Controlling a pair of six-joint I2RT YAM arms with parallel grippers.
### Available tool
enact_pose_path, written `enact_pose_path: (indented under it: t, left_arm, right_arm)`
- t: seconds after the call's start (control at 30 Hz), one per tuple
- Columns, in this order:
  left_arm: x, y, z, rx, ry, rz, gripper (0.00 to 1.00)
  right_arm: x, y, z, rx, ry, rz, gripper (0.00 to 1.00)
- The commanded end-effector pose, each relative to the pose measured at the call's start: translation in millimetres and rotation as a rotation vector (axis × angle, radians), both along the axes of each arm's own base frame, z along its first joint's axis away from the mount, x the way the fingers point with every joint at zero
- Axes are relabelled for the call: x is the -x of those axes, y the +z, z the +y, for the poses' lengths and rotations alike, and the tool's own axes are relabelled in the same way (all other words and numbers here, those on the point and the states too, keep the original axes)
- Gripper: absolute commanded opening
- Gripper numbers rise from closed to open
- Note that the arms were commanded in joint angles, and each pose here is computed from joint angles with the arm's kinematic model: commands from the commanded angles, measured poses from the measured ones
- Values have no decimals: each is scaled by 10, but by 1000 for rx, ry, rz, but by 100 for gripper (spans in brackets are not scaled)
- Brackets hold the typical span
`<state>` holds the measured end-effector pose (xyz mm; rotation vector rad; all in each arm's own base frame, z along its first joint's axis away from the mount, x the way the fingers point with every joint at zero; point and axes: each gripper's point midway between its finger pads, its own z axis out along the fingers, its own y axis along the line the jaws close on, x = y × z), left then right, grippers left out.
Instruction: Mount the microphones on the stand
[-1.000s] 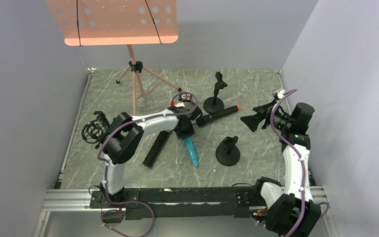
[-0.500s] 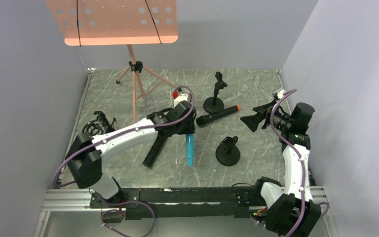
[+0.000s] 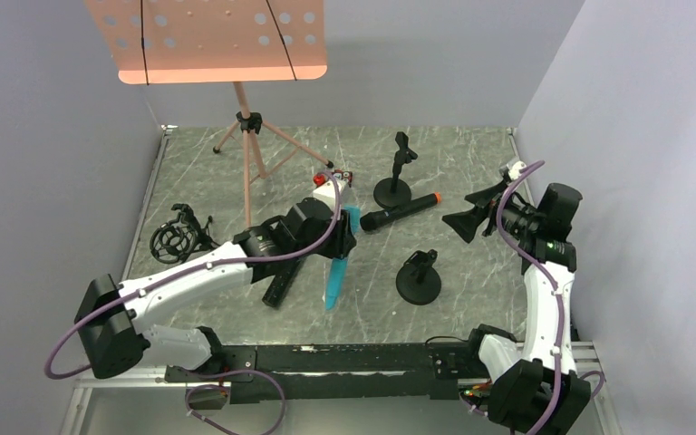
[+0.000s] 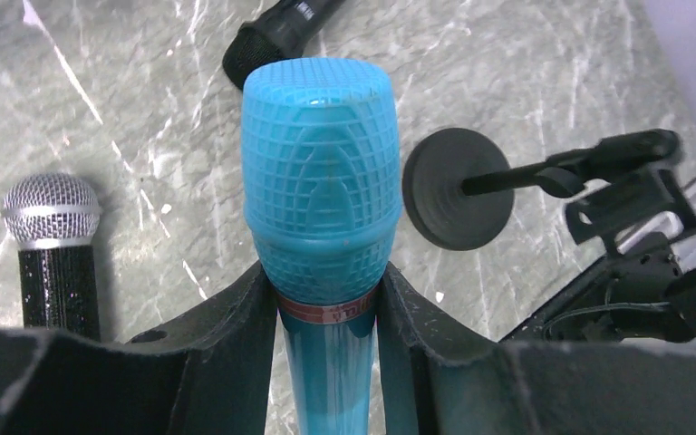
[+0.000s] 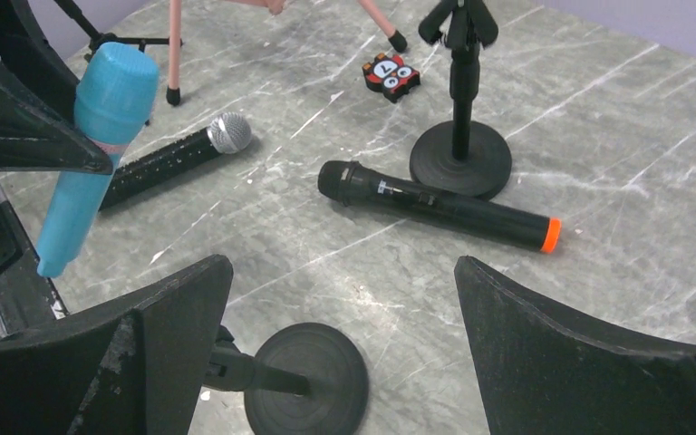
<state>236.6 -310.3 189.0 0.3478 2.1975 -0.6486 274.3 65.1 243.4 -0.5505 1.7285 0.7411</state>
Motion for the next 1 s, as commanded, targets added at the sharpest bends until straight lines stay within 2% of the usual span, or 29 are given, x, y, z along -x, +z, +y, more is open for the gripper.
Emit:
enact_pose_path:
  t: [0.0,0.3,0.67,0.97]
  left_arm:
    - [61,445,-164,108,-125,-143,0]
    - [216,668,-145,143,-213,-247,0]
    - [409,968,-150,185,-325,-360,0]
    - [580,1185,-210,213,-403,-418,0]
  right_arm:
    - [45,388,32,84,67,-118,100]
    - [210,839,94,134,122,-152,100]
    - [489,1309,306,75,225,-200,100]
    - [638,1338,719,82,367,-162,100]
